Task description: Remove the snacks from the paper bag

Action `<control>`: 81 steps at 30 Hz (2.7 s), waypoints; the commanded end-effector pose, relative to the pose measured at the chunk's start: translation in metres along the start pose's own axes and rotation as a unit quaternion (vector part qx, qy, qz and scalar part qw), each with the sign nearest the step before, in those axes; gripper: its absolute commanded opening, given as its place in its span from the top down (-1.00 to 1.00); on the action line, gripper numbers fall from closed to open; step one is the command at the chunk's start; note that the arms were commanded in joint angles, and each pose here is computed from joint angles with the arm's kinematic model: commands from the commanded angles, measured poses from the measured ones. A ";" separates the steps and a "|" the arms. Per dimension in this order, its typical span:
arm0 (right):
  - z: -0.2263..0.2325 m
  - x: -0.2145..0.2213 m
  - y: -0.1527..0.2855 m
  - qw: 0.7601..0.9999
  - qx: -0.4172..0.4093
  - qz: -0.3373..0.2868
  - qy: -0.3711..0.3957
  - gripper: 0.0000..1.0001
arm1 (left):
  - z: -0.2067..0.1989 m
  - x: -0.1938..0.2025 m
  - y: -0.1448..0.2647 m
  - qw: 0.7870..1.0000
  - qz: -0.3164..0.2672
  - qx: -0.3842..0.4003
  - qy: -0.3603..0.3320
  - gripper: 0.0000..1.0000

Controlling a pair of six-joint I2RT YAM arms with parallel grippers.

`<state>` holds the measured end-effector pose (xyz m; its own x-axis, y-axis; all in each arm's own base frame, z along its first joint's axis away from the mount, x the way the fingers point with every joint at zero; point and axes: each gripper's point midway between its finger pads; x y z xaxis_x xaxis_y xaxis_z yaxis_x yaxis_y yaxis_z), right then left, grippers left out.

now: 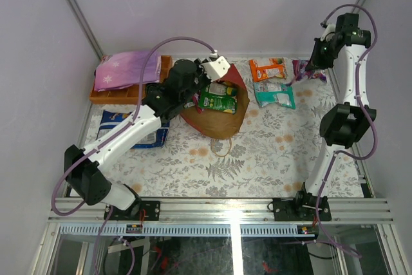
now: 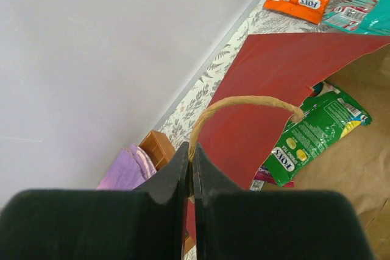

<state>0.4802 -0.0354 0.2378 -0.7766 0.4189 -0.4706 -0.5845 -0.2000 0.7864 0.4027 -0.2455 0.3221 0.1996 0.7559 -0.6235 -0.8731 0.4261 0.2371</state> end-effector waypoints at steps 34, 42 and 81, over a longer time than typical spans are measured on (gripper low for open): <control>-0.005 0.049 0.146 0.851 -0.103 -0.424 -0.291 -0.86 | 0.011 -0.037 -0.020 0.999 -0.010 -0.001 -0.035 1.00; -0.074 0.162 0.062 0.703 -0.165 -0.386 -0.574 -0.77 | 0.009 -0.042 -0.017 0.999 -0.031 0.007 -0.017 1.00; -0.158 0.181 -0.084 0.698 0.001 -0.299 -0.650 -0.05 | 0.014 -0.031 -0.009 0.999 -0.016 -0.008 -0.042 1.00</control>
<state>0.3455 -0.0820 0.0253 0.5372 0.8348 0.1209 -0.7111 0.3711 0.5972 0.4077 -0.2730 0.3252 0.2442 0.7920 -0.5596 -0.8446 0.4573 0.2786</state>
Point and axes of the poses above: each gripper's point midway between its finger pads, its own y axis back along the fingers, its own z axis along the line the jaws close on, x = y × z, and after that the axes turned 13 degrees about -y, right-handed
